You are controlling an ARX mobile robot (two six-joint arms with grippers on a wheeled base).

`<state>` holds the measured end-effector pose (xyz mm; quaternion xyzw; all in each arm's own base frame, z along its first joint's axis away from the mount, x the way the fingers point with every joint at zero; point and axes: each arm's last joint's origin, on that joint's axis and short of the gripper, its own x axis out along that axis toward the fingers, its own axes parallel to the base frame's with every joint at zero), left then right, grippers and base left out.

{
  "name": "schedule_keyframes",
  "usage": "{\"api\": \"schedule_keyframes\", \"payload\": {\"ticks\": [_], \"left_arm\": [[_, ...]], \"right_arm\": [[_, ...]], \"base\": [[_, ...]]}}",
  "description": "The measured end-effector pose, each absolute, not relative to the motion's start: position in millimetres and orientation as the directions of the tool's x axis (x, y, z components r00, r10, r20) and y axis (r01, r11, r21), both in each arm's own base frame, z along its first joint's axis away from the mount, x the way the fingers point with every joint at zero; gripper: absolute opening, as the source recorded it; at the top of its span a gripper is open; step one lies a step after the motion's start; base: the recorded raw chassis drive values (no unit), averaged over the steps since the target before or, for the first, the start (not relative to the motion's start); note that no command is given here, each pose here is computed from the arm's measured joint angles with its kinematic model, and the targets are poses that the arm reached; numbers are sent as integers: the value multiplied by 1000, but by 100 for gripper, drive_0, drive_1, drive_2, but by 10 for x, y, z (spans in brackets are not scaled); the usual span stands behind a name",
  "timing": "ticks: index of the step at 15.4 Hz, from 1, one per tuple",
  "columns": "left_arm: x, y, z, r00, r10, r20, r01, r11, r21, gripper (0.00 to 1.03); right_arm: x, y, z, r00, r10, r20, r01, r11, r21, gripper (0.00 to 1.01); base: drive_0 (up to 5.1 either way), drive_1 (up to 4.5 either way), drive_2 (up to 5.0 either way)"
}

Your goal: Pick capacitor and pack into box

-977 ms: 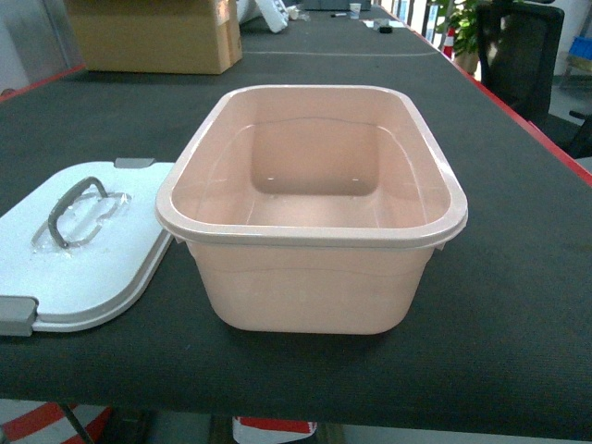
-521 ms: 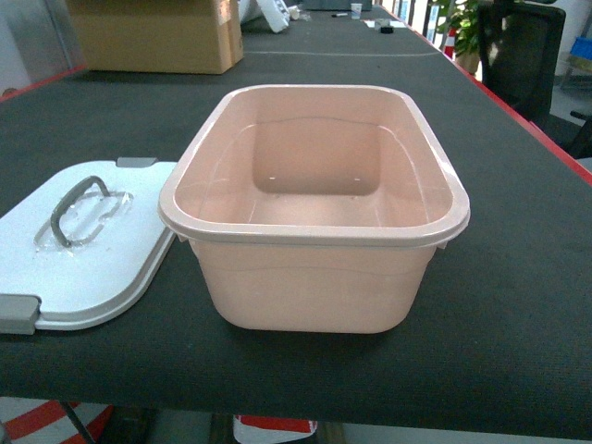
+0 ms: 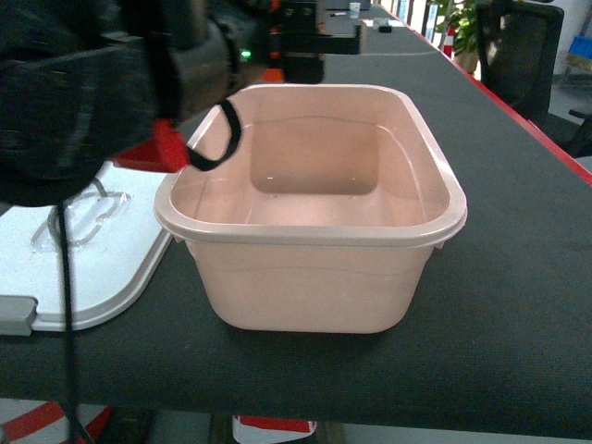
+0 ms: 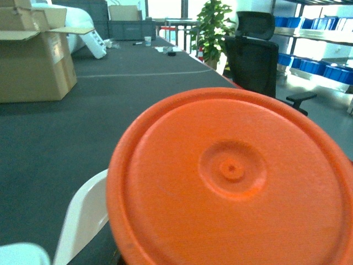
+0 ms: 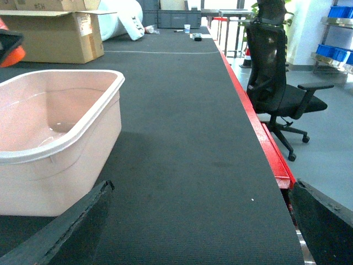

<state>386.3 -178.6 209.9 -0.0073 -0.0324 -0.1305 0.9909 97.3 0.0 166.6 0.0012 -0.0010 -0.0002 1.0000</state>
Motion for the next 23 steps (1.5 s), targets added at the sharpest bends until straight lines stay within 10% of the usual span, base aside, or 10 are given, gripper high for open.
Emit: {"api": "schedule_keyframes", "payload": {"ticks": [4, 7, 10, 15, 16, 17, 19, 23], "left_arm": [[4046, -1810, 2016, 972, -227, 66, 227, 974, 13, 99], [3899, -1551, 2071, 954, -272, 124, 276, 961, -13, 98], [3894, -483, 2168, 987, -40, 158, 43, 999, -14, 98], [4093, 227, 1450, 993, 95, -74, -95, 995, 4, 98], [4223, 395, 978, 971, 96, -217, -97, 995, 7, 98], [4364, 452, 773, 952, 81, -297, -80, 997, 15, 89], [4384, 475, 738, 942, 77, -327, -74, 997, 22, 24], [4383, 486, 738, 942, 73, -327, -70, 997, 21, 6]], "right_arm": [[973, 0, 1666, 1000, 0, 2, 0, 1000, 2, 98], [973, 0, 1666, 1000, -1, 2, 1, 1000, 2, 98], [973, 0, 1666, 1000, 0, 2, 0, 1000, 2, 98], [973, 0, 1666, 1000, 0, 2, 0, 1000, 3, 98], [973, 0, 1666, 1000, 0, 2, 0, 1000, 3, 98], [973, 0, 1666, 1000, 0, 2, 0, 1000, 3, 98], [973, 0, 1666, 1000, 0, 2, 0, 1000, 2, 98], [973, 0, 1666, 1000, 0, 2, 0, 1000, 2, 98]], "base": [[12, 412, -388], [12, 412, -388], [12, 412, -388], [12, 412, -388], [12, 412, -388], [12, 412, -388], [12, 412, -388], [12, 412, -388]]}}
